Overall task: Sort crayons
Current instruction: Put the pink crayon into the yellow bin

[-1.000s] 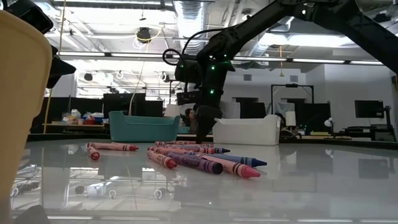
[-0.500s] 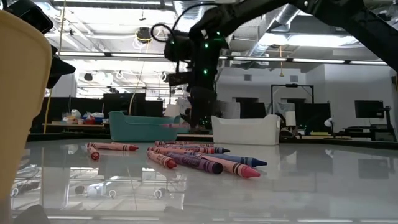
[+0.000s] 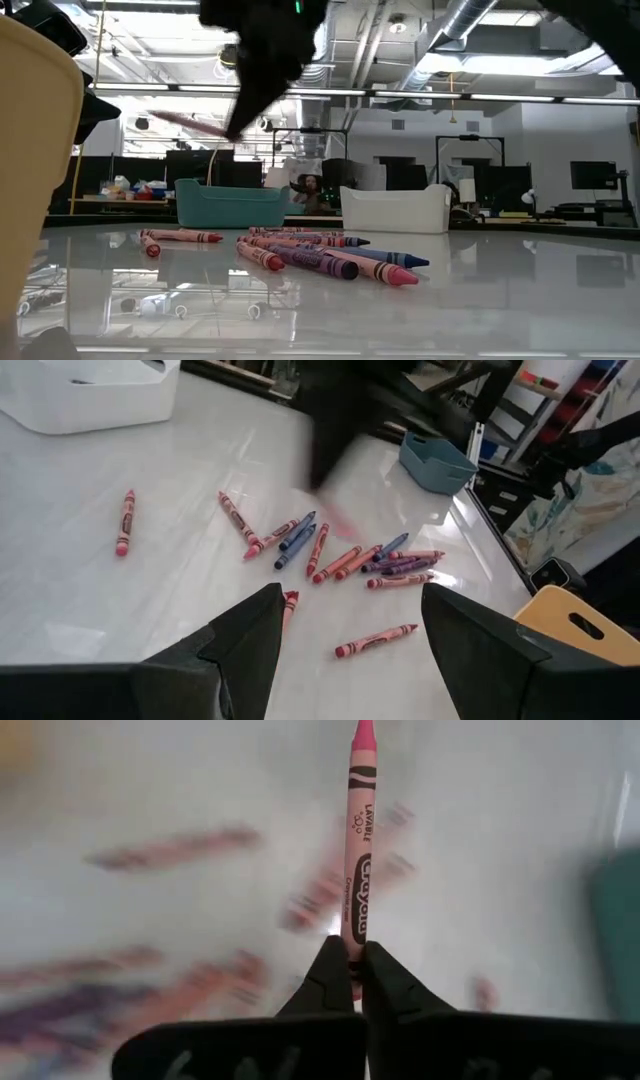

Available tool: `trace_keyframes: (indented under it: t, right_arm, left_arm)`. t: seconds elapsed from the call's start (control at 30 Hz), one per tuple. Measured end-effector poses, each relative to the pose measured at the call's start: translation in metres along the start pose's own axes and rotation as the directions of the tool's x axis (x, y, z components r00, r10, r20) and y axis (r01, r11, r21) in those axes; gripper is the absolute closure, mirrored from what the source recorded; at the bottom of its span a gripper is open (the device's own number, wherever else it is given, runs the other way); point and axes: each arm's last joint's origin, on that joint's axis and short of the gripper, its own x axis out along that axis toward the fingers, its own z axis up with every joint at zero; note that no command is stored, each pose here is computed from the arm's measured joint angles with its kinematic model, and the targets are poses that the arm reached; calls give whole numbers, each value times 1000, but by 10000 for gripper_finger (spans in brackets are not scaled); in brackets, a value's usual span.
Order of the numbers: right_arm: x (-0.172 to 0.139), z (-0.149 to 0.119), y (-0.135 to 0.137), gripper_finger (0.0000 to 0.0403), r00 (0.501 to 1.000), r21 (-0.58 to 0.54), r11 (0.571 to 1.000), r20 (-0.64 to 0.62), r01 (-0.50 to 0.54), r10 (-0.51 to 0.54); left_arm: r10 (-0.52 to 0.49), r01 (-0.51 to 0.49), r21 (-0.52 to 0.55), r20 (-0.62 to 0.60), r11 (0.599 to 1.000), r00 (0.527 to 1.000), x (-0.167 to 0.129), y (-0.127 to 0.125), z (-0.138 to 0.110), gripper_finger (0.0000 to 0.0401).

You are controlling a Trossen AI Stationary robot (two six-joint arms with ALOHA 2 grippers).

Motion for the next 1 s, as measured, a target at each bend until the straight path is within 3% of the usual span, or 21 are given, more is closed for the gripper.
trace_keyframes:
  t: [0.17,0.4,0.67,1.0]
  right_arm:
    - [-11,29,69,401,981,-31,998,186,-51,56]
    - [-33,53,140,401,898,-97,990,419,-106,137]
    - [-43,55,173,399,867,-72,982,462,-175,188]
    - [-4,34,188,398,849,8,975,492,-223,190]
  left_arm:
    - [1,-1,-3,0,1000,1000,0,0,0,173]
    - [2,-2,-35,1,999,1000,0,0,0,173]
    - [3,-2,-63,1,998,1000,0,0,0,173]
    - [3,-3,-63,2,998,1000,0,0,0,173]
